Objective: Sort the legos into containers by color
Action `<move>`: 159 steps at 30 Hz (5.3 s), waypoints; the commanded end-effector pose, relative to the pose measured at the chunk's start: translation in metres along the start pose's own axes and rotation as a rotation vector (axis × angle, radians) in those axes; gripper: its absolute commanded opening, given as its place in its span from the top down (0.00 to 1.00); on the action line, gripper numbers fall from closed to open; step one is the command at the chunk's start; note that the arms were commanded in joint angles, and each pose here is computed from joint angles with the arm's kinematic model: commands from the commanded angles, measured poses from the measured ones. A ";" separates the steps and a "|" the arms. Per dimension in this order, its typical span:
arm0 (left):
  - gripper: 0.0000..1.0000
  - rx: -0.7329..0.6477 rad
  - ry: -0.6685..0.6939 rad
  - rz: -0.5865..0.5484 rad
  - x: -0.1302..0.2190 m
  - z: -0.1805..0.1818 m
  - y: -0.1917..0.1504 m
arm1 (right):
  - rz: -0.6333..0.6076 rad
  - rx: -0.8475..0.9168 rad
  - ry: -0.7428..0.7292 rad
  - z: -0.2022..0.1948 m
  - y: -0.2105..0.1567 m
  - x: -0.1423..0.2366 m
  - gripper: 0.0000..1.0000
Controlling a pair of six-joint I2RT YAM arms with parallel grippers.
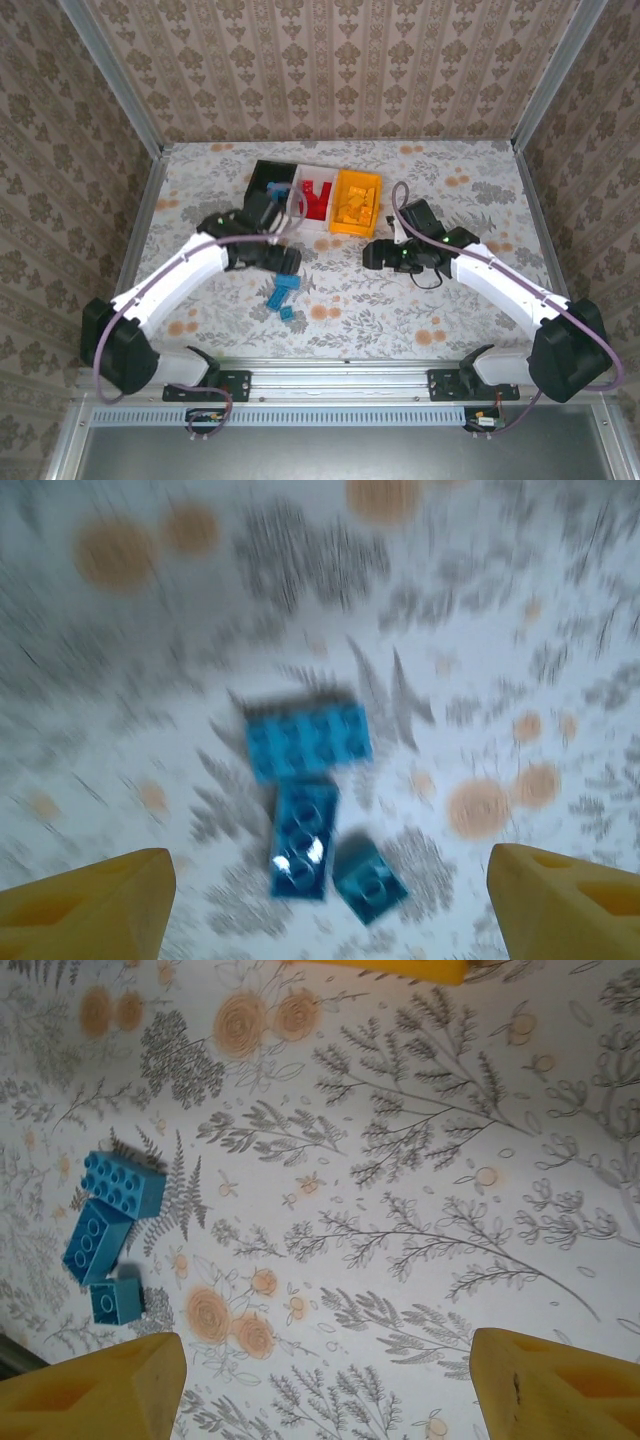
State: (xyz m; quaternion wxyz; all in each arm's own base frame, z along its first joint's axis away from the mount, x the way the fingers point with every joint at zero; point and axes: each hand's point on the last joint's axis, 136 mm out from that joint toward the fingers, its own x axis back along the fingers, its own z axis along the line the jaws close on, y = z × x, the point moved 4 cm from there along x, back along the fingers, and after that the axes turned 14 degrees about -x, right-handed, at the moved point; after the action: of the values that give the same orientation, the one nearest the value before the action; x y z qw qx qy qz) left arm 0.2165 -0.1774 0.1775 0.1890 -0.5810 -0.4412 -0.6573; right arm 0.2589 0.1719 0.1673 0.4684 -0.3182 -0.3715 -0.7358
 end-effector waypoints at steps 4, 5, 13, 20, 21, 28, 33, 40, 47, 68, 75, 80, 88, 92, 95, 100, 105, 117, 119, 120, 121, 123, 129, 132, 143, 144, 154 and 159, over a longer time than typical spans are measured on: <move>0.19 0.303 0.035 0.016 -0.005 -0.021 -0.062 | 0.059 -0.001 -0.004 -0.001 -0.023 -0.010 0.23; 0.19 0.336 0.029 0.002 -0.007 -0.023 -0.069 | 0.069 0.001 -0.009 -0.002 -0.027 -0.012 0.23; 0.23 0.468 0.048 -0.019 -0.028 -0.037 -0.096 | 0.102 0.016 0.027 -0.003 -0.040 -0.028 0.23; 0.27 0.504 0.079 -0.012 -0.047 -0.049 -0.098 | 0.137 0.076 -0.008 -0.010 -0.043 -0.037 0.23; 0.27 0.508 0.082 -0.006 -0.050 -0.049 -0.098 | 0.143 0.083 -0.014 -0.012 -0.044 -0.038 0.23; 0.29 0.474 0.108 0.054 -0.070 -0.055 -0.090 | 0.165 0.096 -0.038 -0.019 -0.048 -0.043 0.23; 0.32 0.465 0.121 0.081 -0.083 -0.049 -0.086 | 0.158 0.089 -0.045 -0.022 -0.049 -0.039 0.23; 0.35 0.464 0.109 0.079 -0.092 -0.041 -0.080 | 0.162 0.071 -0.050 -0.025 -0.052 -0.040 0.23; 0.46 0.457 0.096 0.100 -0.102 -0.041 -0.078 | 0.157 0.057 -0.045 -0.024 -0.051 -0.039 0.23; 0.68 0.361 -0.022 -0.116 -0.035 -0.038 -0.046 | 0.110 -0.002 -0.067 -0.031 -0.056 -0.015 0.23; 0.67 0.351 -0.045 -0.244 0.025 0.011 0.003 | 0.087 -0.050 -0.054 -0.032 -0.059 -0.002 0.23; 0.67 0.341 -0.019 -0.285 0.044 0.064 0.059 | 0.063 -0.093 -0.051 -0.039 -0.067 0.009 0.23; 0.68 0.343 0.025 -0.255 0.006 0.143 0.129 | 0.017 -0.150 -0.063 -0.061 -0.083 0.026 0.23; 0.68 0.334 0.010 -0.210 -0.025 0.160 0.149 | 0.006 -0.166 -0.081 -0.071 -0.090 0.032 0.22; 0.68 0.332 0.002 -0.191 -0.044 0.166 0.155 | 0.002 -0.179 -0.099 -0.077 -0.094 0.035 0.22; 0.68 0.328 -0.029 -0.162 -0.070 0.170 0.163 | 0.002 -0.192 -0.116 -0.083 -0.097 0.035 0.22; 0.68 0.315 -0.029 -0.162 -0.076 0.174 0.172 | 0.001 -0.198 -0.121 -0.084 -0.098 0.034 0.22; 0.56 0.291 -0.012 -0.133 -0.084 0.184 0.186 | 0.003 -0.210 -0.124 -0.087 -0.100 0.030 0.21; 0.53 0.290 -0.013 -0.129 -0.087 0.185 0.187 | 0.007 -0.211 -0.126 -0.087 -0.100 0.029 0.21; 0.50 0.292 -0.013 -0.129 -0.087 0.186 0.187 | 0.008 -0.214 -0.127 -0.087 -0.100 0.029 0.21; 0.47 0.295 -0.012 -0.132 -0.087 0.186 0.188 | 0.008 -0.216 -0.126 -0.087 -0.100 0.029 0.21; 0.39 0.298 -0.014 -0.141 -0.083 0.185 0.189 | 0.007 -0.218 -0.124 -0.088 -0.100 0.027 0.21; 0.29 0.302 0.011 -0.231 -0.044 0.175 0.184 | 0.010 -0.208 -0.116 -0.086 -0.098 0.023 0.19; 0.26 0.301 0.005 -0.276 -0.019 0.159 0.174 | 0.017 -0.190 -0.120 -0.083 -0.095 0.019 0.17; 0.12 0.211 0.000 -0.235 0.014 0.065 0.074 | 0.052 -0.120 -0.100 -0.063 -0.080 0.002 0.14; 0.10 0.209 -0.006 -0.229 0.016 0.059 0.065 | 0.055 -0.115 -0.099 -0.061 -0.079 0.001 0.14; 0.00 0.192 -0.024 -0.133 0.006 0.013 -0.015 | 0.106 -0.109 -0.069 -0.044 -0.071 -0.014 0.12; 0.00 0.190 -0.020 -0.087 -0.003 0.004 -0.036 | 0.095 -0.106 -0.044 -0.038 -0.069 -0.016 0.10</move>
State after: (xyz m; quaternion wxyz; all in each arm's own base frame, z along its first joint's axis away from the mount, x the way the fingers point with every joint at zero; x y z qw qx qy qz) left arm 0.2015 -0.1621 0.1673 0.1831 -0.5534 -0.5288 -0.6170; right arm 0.1905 0.1563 0.1064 0.4659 -0.3984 -0.3323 -0.7168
